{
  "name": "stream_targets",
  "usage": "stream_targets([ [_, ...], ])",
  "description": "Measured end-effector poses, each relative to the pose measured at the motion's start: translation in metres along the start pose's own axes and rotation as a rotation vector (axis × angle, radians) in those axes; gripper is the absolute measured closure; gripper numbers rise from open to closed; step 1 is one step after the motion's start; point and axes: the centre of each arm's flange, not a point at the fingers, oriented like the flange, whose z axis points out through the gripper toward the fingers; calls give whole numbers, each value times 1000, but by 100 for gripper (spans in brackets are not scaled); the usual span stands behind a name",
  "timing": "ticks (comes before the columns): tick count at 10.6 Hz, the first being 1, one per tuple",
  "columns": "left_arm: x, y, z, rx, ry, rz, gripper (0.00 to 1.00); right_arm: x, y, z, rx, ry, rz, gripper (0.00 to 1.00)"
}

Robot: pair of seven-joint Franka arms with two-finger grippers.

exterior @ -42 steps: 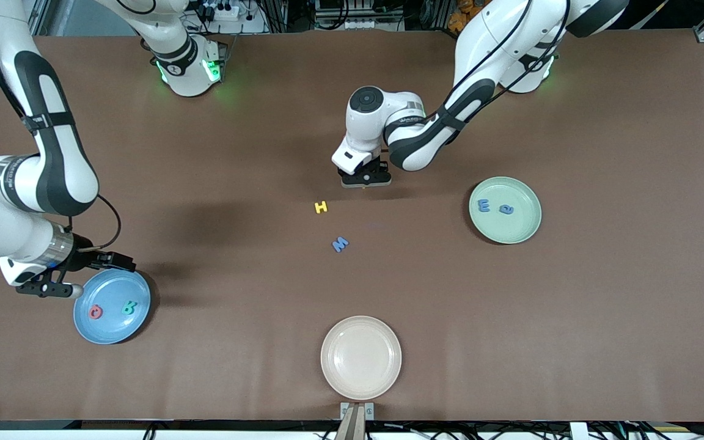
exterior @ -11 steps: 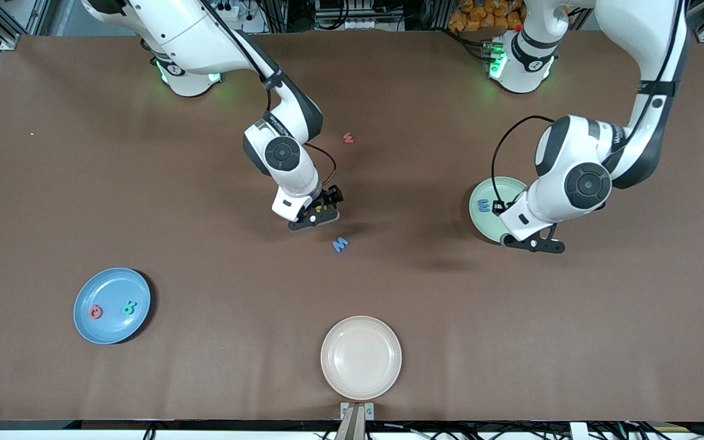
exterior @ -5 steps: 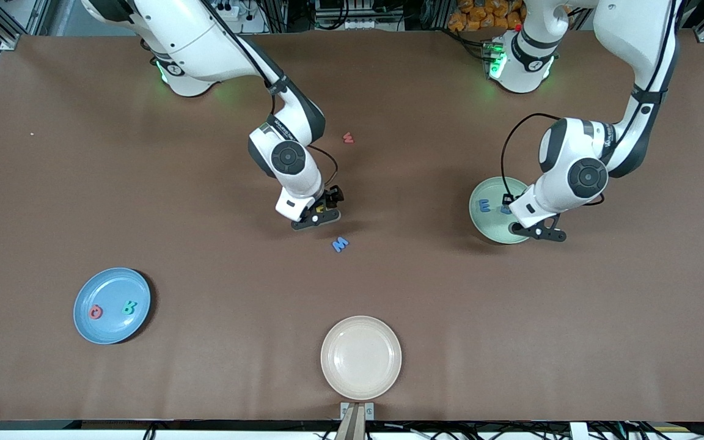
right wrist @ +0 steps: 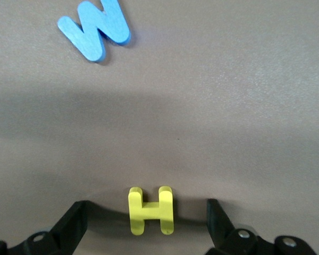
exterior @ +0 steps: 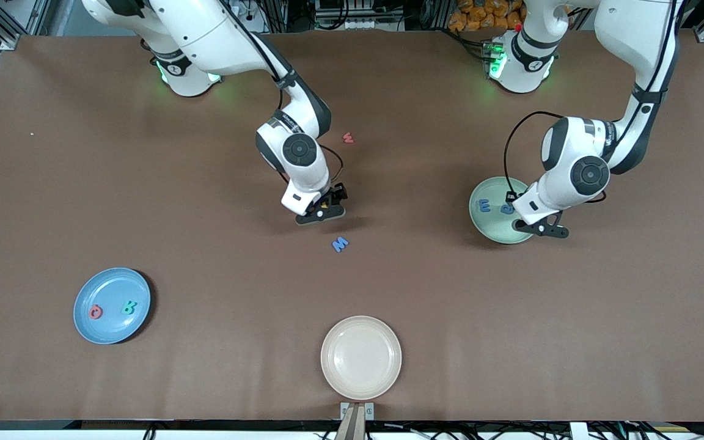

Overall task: Sort uppercase to blue plate, lowercase to green plate
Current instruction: 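Place the h on the green plate while the right gripper grasps H, then carry the yellow H to the blue plate and release it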

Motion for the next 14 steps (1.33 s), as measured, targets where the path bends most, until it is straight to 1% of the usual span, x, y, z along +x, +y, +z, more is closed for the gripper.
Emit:
stream_targets([
  [5, 0, -3, 13, 1, -5, 0, 74, 3, 4, 0, -12, 5, 10, 0],
  [6, 1, -4, 12, 1, -3, -1, 68, 3, 5, -1, -13, 6, 11, 0],
  [7, 1, -6, 12, 2, -2, -5, 66, 5, 5, -3, -12, 10, 13, 9],
  [8, 1, -7, 12, 2, -1, -8, 54, 8, 6, -7, -10, 15, 15, 26],
  [10, 2, -10, 8, 3, 10, -12, 48, 10, 7, -13, -10, 22, 17, 56],
  [11, 4, -10, 3, 3, 21, -12, 46, 11, 8, -14, -10, 23, 19, 68],
  [12, 6, -10, -3, 4, 34, -13, 41, 11, 8, -14, -10, 24, 19, 67],
  [14, 10, -10, -19, 5, 65, -13, 40, 12, 7, -16, -8, 28, 23, 67],
])
